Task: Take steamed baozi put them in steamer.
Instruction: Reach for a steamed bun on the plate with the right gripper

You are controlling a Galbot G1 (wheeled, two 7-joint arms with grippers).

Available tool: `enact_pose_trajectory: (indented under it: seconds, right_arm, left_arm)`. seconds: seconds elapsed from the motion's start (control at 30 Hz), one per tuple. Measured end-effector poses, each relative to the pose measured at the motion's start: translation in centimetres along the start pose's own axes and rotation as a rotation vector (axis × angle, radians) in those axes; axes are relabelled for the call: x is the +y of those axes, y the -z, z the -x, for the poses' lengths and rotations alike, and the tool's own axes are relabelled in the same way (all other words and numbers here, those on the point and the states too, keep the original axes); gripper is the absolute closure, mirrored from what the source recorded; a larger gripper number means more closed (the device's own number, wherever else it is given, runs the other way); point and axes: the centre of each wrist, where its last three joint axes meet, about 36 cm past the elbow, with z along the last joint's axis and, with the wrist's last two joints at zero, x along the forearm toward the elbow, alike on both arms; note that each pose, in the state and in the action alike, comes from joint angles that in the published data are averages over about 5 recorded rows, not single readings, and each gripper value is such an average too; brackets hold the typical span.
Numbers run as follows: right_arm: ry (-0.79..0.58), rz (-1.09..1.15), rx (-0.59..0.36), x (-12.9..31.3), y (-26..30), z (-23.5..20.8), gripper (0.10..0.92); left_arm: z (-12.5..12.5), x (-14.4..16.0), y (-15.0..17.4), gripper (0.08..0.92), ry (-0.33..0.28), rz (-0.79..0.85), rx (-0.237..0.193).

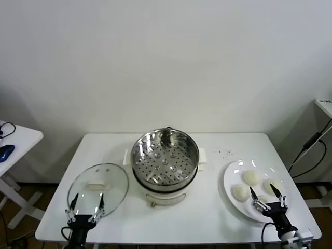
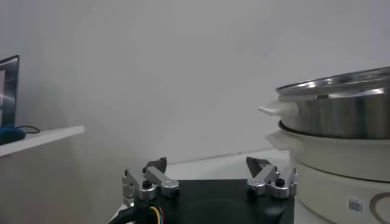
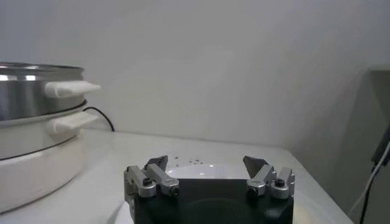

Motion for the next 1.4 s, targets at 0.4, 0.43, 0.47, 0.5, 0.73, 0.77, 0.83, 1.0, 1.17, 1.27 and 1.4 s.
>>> enact_pose_trajectory:
  seconds: [0.4, 0.43, 0.47, 0.5, 0.73, 0.77, 0.83, 1.0, 1.17, 1.27, 1.4]
  right_arm:
    - [0.116, -0.183, 0.026, -3.2, 4.5, 3.8, 0.200]
    - [0.136, -0.210, 0.033, -3.7, 5.1, 4.4, 0.200]
    - [0.158, -0.238, 0.040, -4.2, 5.8, 5.0, 0.200]
    - [0.180, -0.268, 0.048, -4.8, 6.5, 5.6, 0.200]
    - [0.360, -0.491, 0.118, -9.6, 11.6, 10.0, 0.200]
    - [0.389, -0.525, 0.129, -10.3, 12.4, 10.8, 0.200]
    - [0.448, -0.594, 0.153, -11.7, 13.8, 12.3, 0.200]
    - [0.607, -0.752, 0.222, -14.5, 17.1, 16.6, 0.200]
    - [0.770, -0.876, 0.337, -16.4, 20.4, 20.5, 0.200]
    - [0.856, -0.934, 0.429, -17.3, 22.0, 22.3, 0.200]
    - [0.959, -0.995, 0.562, -17.8, 23.6, 24.7, 0.200]
  left_arm:
    - [0.9, 0.1, 0.4, 0.177, -0.009, 0.017, -0.014]
    - [0.9, 0.1, 0.4, 0.177, -0.007, 0.019, -0.015]
    - [1.0, 0.2, 0.4, 0.177, -0.006, 0.020, -0.016]
    - [1.0, 0.2, 0.4, 0.177, -0.004, 0.022, -0.016]
    - [1.0, 0.1, 0.4, 0.177, -0.004, 0.019, -0.019]
    - [1.0, 0.1, 0.4, 0.177, -0.005, 0.019, -0.020]
    - [1.1, 0.0, 0.4, 0.177, -0.008, 0.018, -0.022]
    - [1.1, -0.2, 0.7, 0.177, -0.013, 0.019, -0.029]
    - [0.9, -0.4, 1.0, 0.177, -0.022, 0.021, -0.033]
    - [0.8, -0.6, 1.1, 0.177, -0.029, 0.021, -0.036]
    - [0.9, -0.5, 1.4, 0.177, -0.029, 0.025, -0.042]
